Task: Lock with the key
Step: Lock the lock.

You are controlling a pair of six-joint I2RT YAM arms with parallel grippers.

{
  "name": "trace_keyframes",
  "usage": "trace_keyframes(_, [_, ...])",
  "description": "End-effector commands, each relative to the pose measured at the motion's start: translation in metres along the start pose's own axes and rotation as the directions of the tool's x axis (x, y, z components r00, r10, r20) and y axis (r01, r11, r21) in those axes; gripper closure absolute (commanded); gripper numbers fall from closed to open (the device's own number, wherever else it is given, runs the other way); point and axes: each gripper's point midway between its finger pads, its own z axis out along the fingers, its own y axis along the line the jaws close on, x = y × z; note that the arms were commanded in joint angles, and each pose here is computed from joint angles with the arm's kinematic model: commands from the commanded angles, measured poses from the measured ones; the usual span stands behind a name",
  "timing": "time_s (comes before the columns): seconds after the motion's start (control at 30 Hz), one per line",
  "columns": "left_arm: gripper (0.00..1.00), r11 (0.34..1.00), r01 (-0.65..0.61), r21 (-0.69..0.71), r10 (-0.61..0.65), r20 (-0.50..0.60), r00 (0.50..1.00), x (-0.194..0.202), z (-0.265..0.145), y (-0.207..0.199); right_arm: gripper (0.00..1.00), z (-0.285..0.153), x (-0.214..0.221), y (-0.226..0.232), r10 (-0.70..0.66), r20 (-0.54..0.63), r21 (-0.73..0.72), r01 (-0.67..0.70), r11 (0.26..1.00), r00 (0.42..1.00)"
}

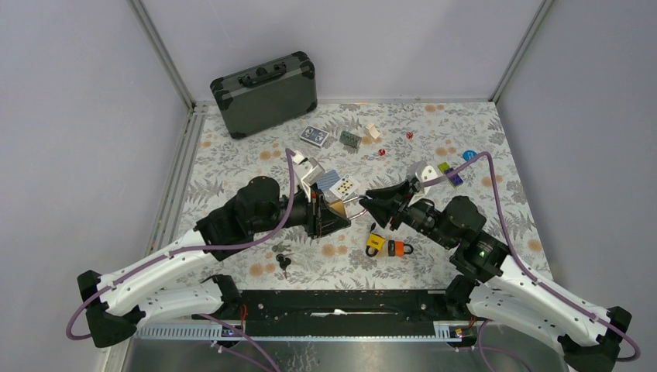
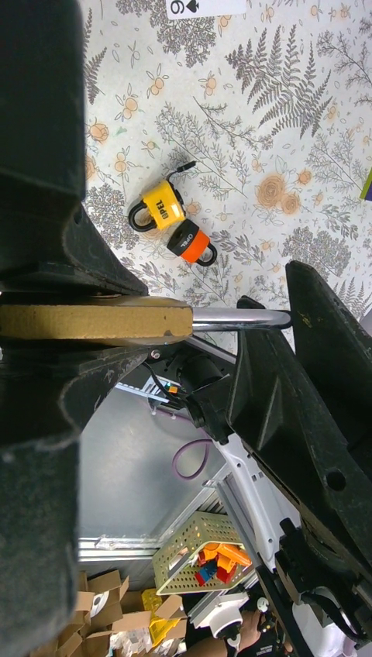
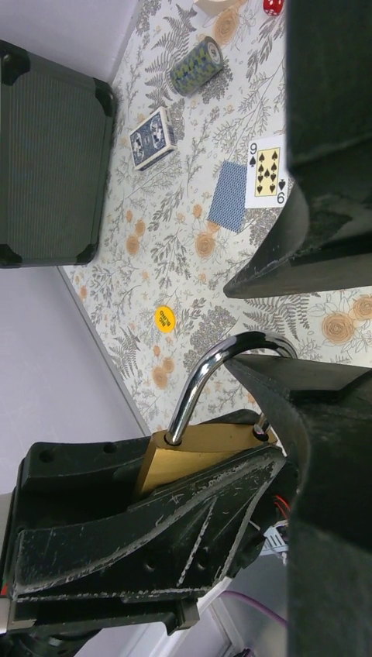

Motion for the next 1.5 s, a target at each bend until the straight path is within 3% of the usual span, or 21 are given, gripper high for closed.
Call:
trace_keyframes(0.0, [1.0, 0.992, -0.071, 0.109, 0.049, 0.195, 0.98, -0.06, -0.009, -0.039, 0.6, 0.001, -0.021, 0.004, 0.01, 0.084, -0.017, -0.009, 1.0, 0.996])
trace_keyframes(0.13, [1.0, 0.991, -0.07, 0.111, 0.047, 0.195, 0.98, -0.06, -0.008, -0.039, 0.53, 0.003, -0.016, 0.006, 0.017, 0.071, -0.025, -0.015, 1.0, 0.997])
trace_keyframes(0.47, [1.0, 0.991, -0.074, 0.114, 0.05, 0.203, 0.978, -0.063, -0.008, -0.041, 0.64, 0.006, -0.008, 0.006, 0.029, 0.056, -0.031, -0.028, 0.999, 0.998])
trace_keyframes(0.67, [1.0, 0.99, -0.076, 0.12, 0.051, 0.204, 0.978, -0.064, -0.007, -0.043, 0.57, 0.006, -0.005, 0.007, 0.025, 0.049, -0.043, -0.023, 0.999, 0.998])
trace_keyframes(0.97, [1.0, 0.99, -0.078, 0.116, 0.053, 0.205, 0.977, -0.064, -0.006, -0.043, 0.8, 0.008, 0.002, 0.008, 0.021, 0.028, -0.05, -0.019, 0.999, 0.999])
trace_keyframes(1.17, [1.0, 0.991, -0.087, 0.103, 0.063, 0.212, 0.975, -0.065, -0.006, -0.041, 0.85, 0.009, 0.007, 0.009, 0.044, 0.008, -0.053, -0.044, 0.998, 0.999])
trace_keyframes(1.37, [1.0, 0.994, -0.081, 0.076, 0.063, 0.222, 0.973, -0.065, -0.006, -0.036, 1.0, 0.01, 0.011, 0.009, 0.052, -0.004, -0.054, -0.052, 0.997, 0.999])
trace_keyframes(1.47, [1.0, 0.996, -0.075, 0.05, 0.062, 0.227, 0.972, -0.064, -0.003, -0.029, 1.0, 0.01, 0.011, 0.01, 0.07, -0.003, -0.054, -0.07, 0.996, 0.998])
